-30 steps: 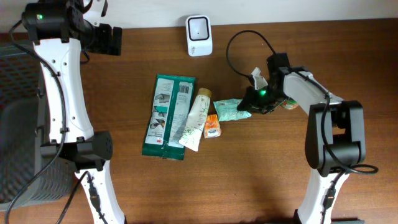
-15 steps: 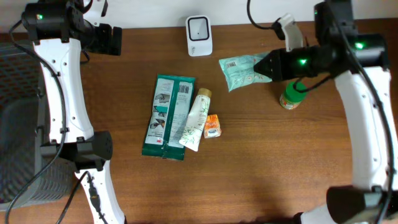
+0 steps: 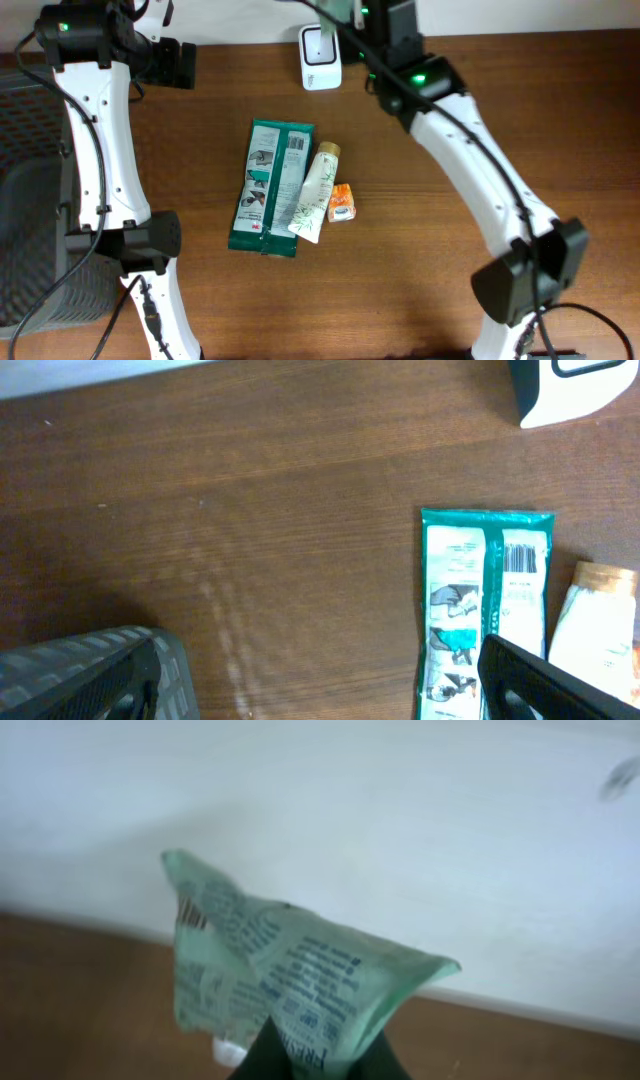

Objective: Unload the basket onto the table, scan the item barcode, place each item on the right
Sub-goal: 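Lift the pouch and carry it up toward the white scanner, then hold the pouch barcode in front of the scanner, then carry the pouch right and set it down beside the jar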

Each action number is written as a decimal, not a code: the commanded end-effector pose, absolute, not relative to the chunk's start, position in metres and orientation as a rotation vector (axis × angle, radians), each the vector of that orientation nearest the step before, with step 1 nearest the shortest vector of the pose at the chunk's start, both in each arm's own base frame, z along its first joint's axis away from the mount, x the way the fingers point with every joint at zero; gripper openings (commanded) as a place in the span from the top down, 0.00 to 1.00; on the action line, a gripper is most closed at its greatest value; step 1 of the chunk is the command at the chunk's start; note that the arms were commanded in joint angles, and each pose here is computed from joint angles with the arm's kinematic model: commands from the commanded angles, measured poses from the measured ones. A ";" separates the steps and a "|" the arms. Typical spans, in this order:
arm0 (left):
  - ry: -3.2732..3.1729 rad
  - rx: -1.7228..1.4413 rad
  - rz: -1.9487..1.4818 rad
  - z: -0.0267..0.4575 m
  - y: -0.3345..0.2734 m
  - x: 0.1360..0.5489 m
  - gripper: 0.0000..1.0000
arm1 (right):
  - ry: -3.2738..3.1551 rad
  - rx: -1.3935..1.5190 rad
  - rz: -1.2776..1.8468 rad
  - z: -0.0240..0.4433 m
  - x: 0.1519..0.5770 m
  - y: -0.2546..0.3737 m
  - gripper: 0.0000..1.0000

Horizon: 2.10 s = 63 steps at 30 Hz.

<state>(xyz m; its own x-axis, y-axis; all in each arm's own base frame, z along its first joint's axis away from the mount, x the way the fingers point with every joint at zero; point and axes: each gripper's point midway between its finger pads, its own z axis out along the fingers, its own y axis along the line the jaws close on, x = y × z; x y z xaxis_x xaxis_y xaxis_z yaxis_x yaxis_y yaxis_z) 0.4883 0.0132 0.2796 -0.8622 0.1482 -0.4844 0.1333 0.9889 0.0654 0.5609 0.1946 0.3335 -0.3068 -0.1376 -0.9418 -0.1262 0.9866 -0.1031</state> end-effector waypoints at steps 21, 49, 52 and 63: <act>2.614 0.208 0.038 0.283 0.015 0.488 0.01 | 1.469 -1.033 -0.895 0.200 0.652 0.239 0.96; 2.614 0.208 0.038 0.283 0.015 0.488 0.01 | 2.833 0.049 -0.351 0.177 0.397 0.055 0.96; 2.614 0.208 0.038 0.283 0.015 0.488 0.01 | 2.896 0.164 -0.404 0.136 0.390 0.017 0.96; 2.614 0.209 0.038 0.283 0.015 0.488 0.01 | 2.841 0.486 -0.437 0.097 0.392 -0.071 0.96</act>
<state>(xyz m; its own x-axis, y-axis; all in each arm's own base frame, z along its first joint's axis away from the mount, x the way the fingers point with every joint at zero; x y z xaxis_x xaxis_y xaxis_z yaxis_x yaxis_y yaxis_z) 0.4882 0.0132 0.2795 -0.8620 0.1512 -0.4839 0.1359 0.9885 0.0668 0.3919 -0.0580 0.0940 -0.9353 0.2521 -0.2482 0.3140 0.9147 -0.2542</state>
